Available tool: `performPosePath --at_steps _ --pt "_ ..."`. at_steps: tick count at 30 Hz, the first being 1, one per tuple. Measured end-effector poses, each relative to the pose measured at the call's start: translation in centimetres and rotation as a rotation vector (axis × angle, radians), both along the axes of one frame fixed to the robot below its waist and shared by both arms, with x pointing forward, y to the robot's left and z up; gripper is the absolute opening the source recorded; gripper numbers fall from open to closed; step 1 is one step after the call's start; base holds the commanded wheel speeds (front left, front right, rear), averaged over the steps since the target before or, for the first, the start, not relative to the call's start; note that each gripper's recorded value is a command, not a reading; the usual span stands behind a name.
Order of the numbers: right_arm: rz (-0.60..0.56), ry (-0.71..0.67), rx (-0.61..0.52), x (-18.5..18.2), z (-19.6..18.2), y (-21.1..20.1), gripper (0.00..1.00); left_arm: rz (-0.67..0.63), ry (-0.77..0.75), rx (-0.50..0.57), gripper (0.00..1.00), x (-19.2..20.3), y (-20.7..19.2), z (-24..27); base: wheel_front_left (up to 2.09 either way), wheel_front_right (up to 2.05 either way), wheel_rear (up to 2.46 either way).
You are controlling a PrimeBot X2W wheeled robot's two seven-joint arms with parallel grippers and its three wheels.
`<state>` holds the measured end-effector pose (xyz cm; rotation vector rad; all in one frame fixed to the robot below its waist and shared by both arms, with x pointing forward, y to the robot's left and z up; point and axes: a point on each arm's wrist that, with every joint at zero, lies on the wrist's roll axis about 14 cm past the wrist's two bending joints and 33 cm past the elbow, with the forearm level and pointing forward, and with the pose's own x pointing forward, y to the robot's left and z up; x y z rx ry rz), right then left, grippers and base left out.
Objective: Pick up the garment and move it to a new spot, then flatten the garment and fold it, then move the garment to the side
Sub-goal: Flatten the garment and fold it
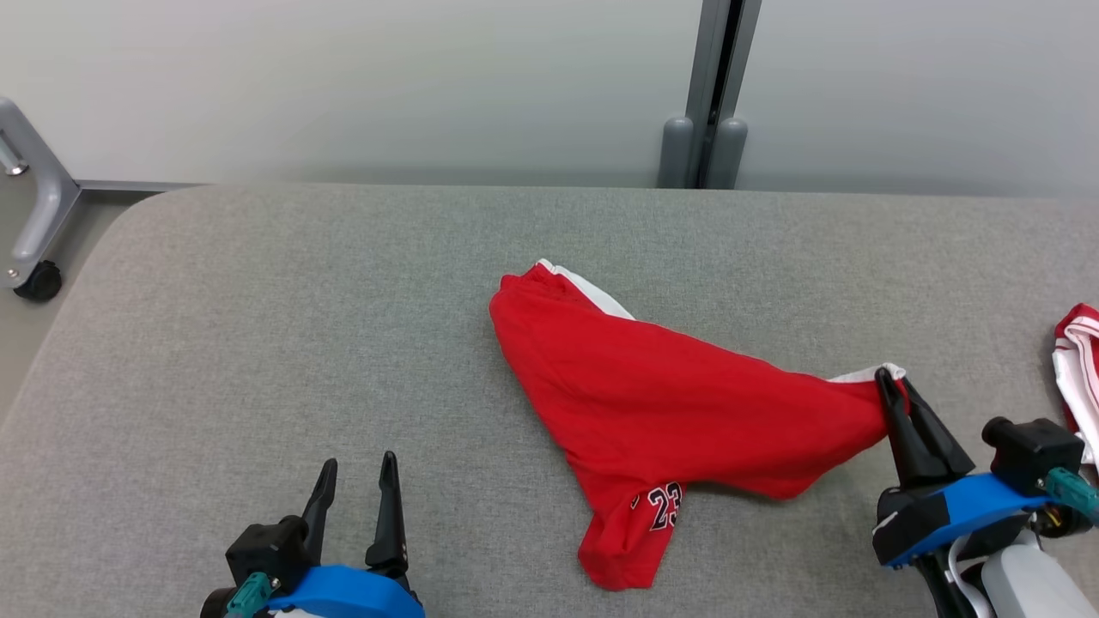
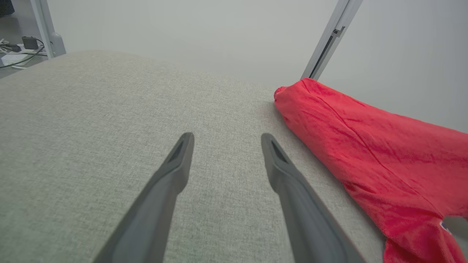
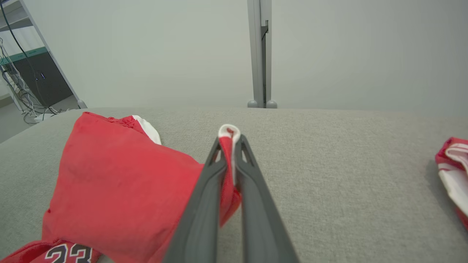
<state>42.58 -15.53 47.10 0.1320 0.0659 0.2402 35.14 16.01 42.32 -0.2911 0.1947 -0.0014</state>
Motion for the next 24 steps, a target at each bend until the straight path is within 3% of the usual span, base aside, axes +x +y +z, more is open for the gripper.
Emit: performPosePath --at_steps 6,15,16,17,24 --pt "-0.003 -0.039 -0.015 0.5 1.4 0.2 0.03 -0.007 -0.008 0.001 1.00 -0.7 -0.1 0.2 0.00 0.00 0.00" --pt "0.009 -0.042 0.012 0.1 1.6 1.5 0.00 0.008 -0.008 0.006 1.00 -1.7 0.5 0.2 0.00 0.00 0.00" --pt "-0.002 -0.034 0.016 0.0 1.4 1.3 0.27 0.010 -0.009 0.005 1.00 -1.7 0.6 0.2 0.00 0.00 0.00" --pt "-0.019 -0.015 0.015 -0.1 0.8 0.8 1.00 0.012 -0.008 0.006 1.00 -1.8 0.6 0.2 0.00 0.00 0.00" --pt "-0.052 0.047 -0.012 -1.2 -1.4 0.2 1.00 0.013 0.000 0.003 1.00 -2.3 0.6 -0.1 0.00 0.00 0.00"
